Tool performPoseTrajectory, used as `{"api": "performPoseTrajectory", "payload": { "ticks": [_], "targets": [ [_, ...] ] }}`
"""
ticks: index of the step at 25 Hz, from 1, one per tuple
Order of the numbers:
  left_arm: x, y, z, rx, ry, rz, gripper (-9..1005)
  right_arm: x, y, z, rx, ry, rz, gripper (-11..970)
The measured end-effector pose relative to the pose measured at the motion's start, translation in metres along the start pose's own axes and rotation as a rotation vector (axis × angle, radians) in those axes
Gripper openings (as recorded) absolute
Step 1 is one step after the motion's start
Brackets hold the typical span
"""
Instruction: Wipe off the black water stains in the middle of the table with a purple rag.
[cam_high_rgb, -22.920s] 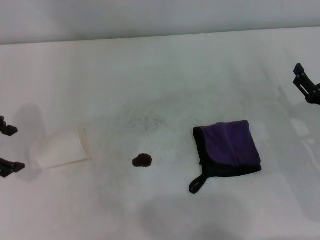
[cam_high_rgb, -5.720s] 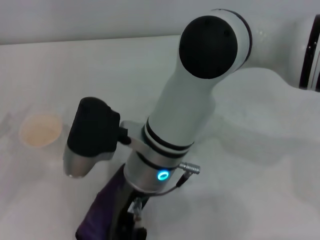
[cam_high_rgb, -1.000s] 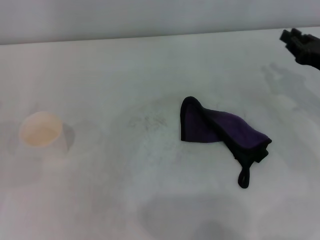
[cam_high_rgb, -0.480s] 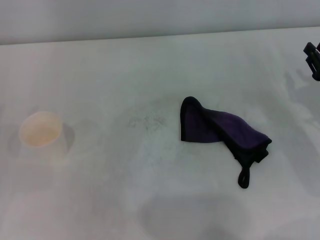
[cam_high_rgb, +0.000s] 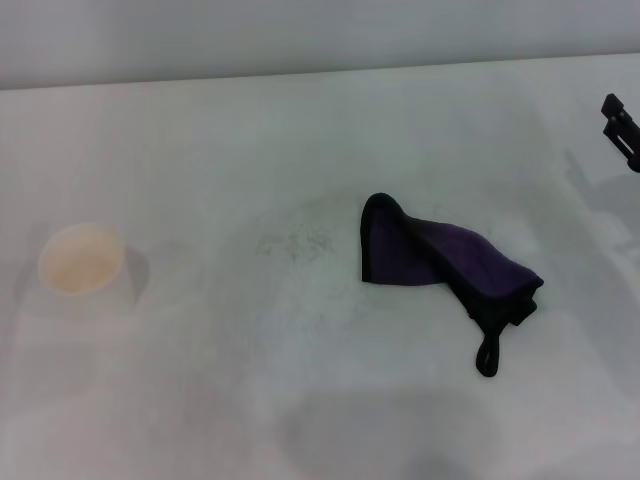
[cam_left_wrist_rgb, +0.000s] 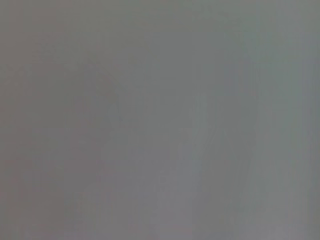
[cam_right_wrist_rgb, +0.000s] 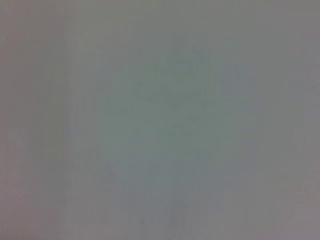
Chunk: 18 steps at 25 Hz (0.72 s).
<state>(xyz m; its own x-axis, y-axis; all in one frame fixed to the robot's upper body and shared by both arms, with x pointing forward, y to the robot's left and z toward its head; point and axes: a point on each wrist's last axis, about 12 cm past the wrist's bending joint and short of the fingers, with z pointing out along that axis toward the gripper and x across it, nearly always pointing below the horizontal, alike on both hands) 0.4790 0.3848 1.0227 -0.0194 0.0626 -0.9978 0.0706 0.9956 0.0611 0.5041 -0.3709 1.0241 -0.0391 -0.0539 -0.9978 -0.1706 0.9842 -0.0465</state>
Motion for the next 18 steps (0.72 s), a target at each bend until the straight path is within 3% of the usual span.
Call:
{"api": "performPoseTrajectory", "payload": {
  "ticks": [4, 7, 12, 18],
  "targets": [
    [0.007, -0.005, -0.007, -0.075, -0.021, -0.025, 892, -0.001, -0.006, 0.000, 0.030, 0.000, -0.049, 553],
    [0.009, -0.007, -0.014, -0.132, -0.058, -0.038, 892, -0.002, -0.010, 0.000, 0.058, -0.006, -0.097, 768],
    [0.009, -0.010, -0.020, -0.171, -0.093, -0.062, 892, 0.001, -0.010, -0.002, 0.083, 0.008, -0.105, 881],
    [0.012, -0.017, -0.020, -0.143, -0.081, -0.073, 892, 0.002, -0.010, -0.003, 0.084, 0.013, -0.104, 874]
  ]
}}
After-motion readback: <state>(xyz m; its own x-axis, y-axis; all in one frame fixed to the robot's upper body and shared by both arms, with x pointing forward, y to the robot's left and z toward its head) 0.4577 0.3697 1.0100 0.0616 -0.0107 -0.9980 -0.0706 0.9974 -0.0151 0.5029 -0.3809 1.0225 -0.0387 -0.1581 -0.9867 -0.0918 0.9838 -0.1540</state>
